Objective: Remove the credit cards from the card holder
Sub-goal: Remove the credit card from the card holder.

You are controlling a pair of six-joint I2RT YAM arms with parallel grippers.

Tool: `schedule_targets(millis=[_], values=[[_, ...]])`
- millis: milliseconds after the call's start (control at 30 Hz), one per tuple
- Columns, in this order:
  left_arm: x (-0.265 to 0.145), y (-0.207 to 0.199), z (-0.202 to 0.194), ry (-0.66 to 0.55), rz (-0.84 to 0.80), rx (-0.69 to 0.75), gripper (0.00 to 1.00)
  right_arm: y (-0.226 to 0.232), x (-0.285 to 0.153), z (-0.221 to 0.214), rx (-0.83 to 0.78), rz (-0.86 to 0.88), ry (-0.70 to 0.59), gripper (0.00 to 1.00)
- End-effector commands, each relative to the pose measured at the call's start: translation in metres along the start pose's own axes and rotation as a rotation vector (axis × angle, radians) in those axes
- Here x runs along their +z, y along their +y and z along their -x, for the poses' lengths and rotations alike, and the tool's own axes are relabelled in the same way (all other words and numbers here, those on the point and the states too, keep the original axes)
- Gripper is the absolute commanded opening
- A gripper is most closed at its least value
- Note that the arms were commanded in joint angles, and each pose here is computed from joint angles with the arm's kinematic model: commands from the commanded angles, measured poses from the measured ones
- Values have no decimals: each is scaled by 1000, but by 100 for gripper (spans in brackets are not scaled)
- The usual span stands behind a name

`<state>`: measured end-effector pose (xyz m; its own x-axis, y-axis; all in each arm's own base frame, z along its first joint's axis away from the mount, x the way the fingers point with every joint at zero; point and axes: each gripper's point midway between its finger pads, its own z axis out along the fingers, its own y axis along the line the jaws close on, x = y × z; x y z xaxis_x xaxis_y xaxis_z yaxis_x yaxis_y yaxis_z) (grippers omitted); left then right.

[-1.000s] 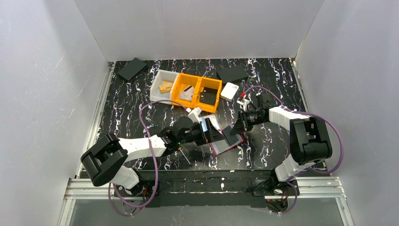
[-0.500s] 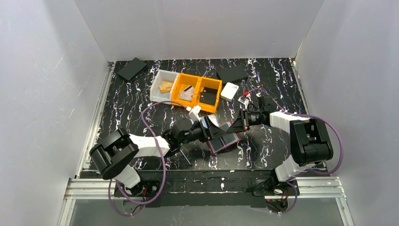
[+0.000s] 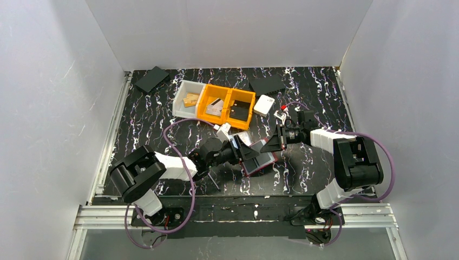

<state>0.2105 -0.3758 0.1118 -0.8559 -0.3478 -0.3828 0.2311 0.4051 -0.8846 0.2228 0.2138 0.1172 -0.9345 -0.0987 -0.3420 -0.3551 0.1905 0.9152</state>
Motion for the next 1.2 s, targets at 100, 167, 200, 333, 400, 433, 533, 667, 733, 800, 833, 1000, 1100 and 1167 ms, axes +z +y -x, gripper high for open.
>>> schedule_targets(millis=[100, 167, 200, 333, 400, 433, 533, 667, 733, 800, 833, 1000, 1100, 1167], values=[[9, -6, 7, -32, -27, 8, 49, 22, -3, 1, -39, 95, 10, 1], [11, -6, 7, -33, -36, 2, 45, 24, -3, 0, -29, 107, 15, 1], [11, -8, 8, -37, -48, 0, 43, 24, -3, -1, -25, 110, 17, 1], [13, -14, 9, -42, -84, -8, 35, 23, -2, -2, -11, 115, 22, 1], [13, -17, 9, -46, -99, -9, 32, 22, -2, -2, -9, 113, 22, 1], [13, -18, 10, -48, -106, -10, 31, 21, -2, -2, -8, 112, 22, 1], [11, -22, 12, -59, -123, -7, 27, 21, -2, -2, -5, 111, 22, 1], [11, -23, 12, -60, -127, -10, 24, 20, -1, -4, 2, 114, 27, 1], [12, -21, 12, -61, -128, -20, 22, 21, -1, -4, 2, 117, 29, 1], [11, -20, 12, -67, -136, -23, 12, 20, 0, -3, -7, 117, 27, 1], [10, -20, 12, -73, -143, -25, 3, 20, 0, -2, -17, 116, 25, 1], [2, -15, 16, -94, -155, -24, 0, 20, 0, -1, -20, 116, 23, 7], [-4, -13, 16, -93, -161, -7, 0, 22, -1, -1, -23, 126, 26, 19], [-7, -12, 15, -85, -166, 3, 0, 24, -1, 0, -30, 136, 28, 25]])
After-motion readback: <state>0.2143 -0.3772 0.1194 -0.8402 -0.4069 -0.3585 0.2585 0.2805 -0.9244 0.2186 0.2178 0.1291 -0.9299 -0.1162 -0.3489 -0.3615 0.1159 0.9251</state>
